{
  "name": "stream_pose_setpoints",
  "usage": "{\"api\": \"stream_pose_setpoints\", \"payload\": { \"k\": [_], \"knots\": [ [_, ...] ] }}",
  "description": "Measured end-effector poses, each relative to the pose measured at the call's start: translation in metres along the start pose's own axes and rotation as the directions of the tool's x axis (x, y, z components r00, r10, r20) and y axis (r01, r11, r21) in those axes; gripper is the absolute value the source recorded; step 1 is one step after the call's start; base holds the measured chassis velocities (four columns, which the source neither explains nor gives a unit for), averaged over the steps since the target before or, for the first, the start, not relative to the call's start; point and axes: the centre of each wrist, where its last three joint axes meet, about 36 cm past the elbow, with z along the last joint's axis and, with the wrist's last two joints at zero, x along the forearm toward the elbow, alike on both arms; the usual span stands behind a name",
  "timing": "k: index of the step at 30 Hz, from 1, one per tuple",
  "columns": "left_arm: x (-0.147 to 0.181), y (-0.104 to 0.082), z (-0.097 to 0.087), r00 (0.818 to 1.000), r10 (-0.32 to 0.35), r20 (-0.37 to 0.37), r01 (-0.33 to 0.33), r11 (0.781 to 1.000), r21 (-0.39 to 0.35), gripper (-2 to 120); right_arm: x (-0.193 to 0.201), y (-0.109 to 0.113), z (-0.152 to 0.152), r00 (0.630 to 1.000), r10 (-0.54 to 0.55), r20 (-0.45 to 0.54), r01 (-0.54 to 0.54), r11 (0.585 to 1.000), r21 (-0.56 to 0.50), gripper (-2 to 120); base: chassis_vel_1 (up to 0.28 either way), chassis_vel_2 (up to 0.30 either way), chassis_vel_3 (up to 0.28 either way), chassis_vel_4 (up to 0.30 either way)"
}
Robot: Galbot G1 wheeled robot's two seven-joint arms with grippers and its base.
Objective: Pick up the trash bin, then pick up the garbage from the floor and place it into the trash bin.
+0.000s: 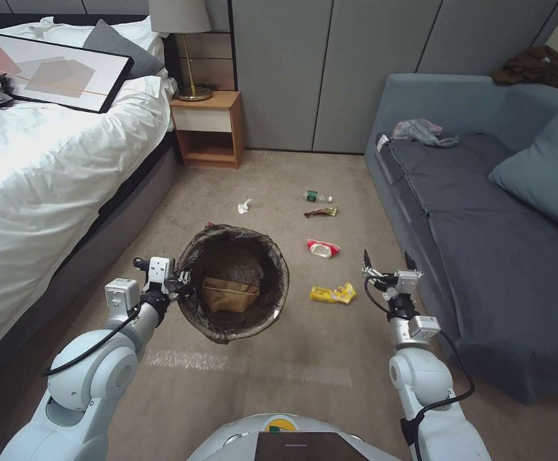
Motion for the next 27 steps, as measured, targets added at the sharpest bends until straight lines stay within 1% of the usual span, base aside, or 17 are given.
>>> {"api": "stream_pose_setpoints", "payload": {
  "k": [7, 11, 18, 21, 25, 26, 27],
  "knots": [
    [0.000, 0.001, 0.000, 1.000, -0.002, -0.001, 0.002, 1.000, 0.000, 0, -0.001, 0.000, -0.002, 1.000, 0.012, 0.007, -0.012, 1.000, 0.015, 100, -0.303, 0.319, 0.307, -0.297],
    [0.000, 0.001, 0.000, 1.000, -0.001, -0.001, 0.001, 1.000, -0.001, 0, -0.002, -0.001, -0.002, 1.000, 0.015, 0.011, -0.016, 1.000, 0.017, 100, -0.104, 0.181, 0.155, -0.174],
    [-0.001, 0.002, 0.001, 1.000, -0.003, -0.004, 0.003, 1.000, -0.003, 0, -0.001, 0.000, -0.002, 1.000, 0.025, 0.003, -0.025, 1.000, 0.017, 100, 0.053, -0.061, -0.052, 0.046],
    [-0.002, 0.003, 0.003, 1.000, -0.006, -0.008, 0.006, 1.000, -0.001, 0, -0.002, 0.000, -0.007, 0.999, 0.031, -0.006, -0.031, 0.999, 0.035, 100, 0.000, 0.000, 0.000, 0.000],
    [-0.003, 0.004, 0.004, 1.000, -0.008, -0.013, 0.008, 1.000, 0.004, 0, -0.005, 0.004, -0.015, 0.996, 0.080, -0.042, -0.078, 0.995, 0.060, 100, 0.000, 0.000, 0.000, 0.000],
    [-0.003, 0.004, 0.005, 1.000, -0.008, -0.014, 0.009, 1.000, 0.008, 0, -0.008, 0.006, -0.021, 0.991, 0.107, -0.082, -0.101, 0.992, 0.076, 100, 0.000, 0.000, 0.000, 0.000],
    [-0.003, 0.004, 0.005, 1.000, -0.008, -0.014, 0.009, 1.000, 0.008, 0, -0.008, 0.006, -0.021, 0.991, 0.107, -0.082, -0.101, 0.992, 0.076, 100, 0.000, 0.000, 0.000, 0.000]
  ]
}}
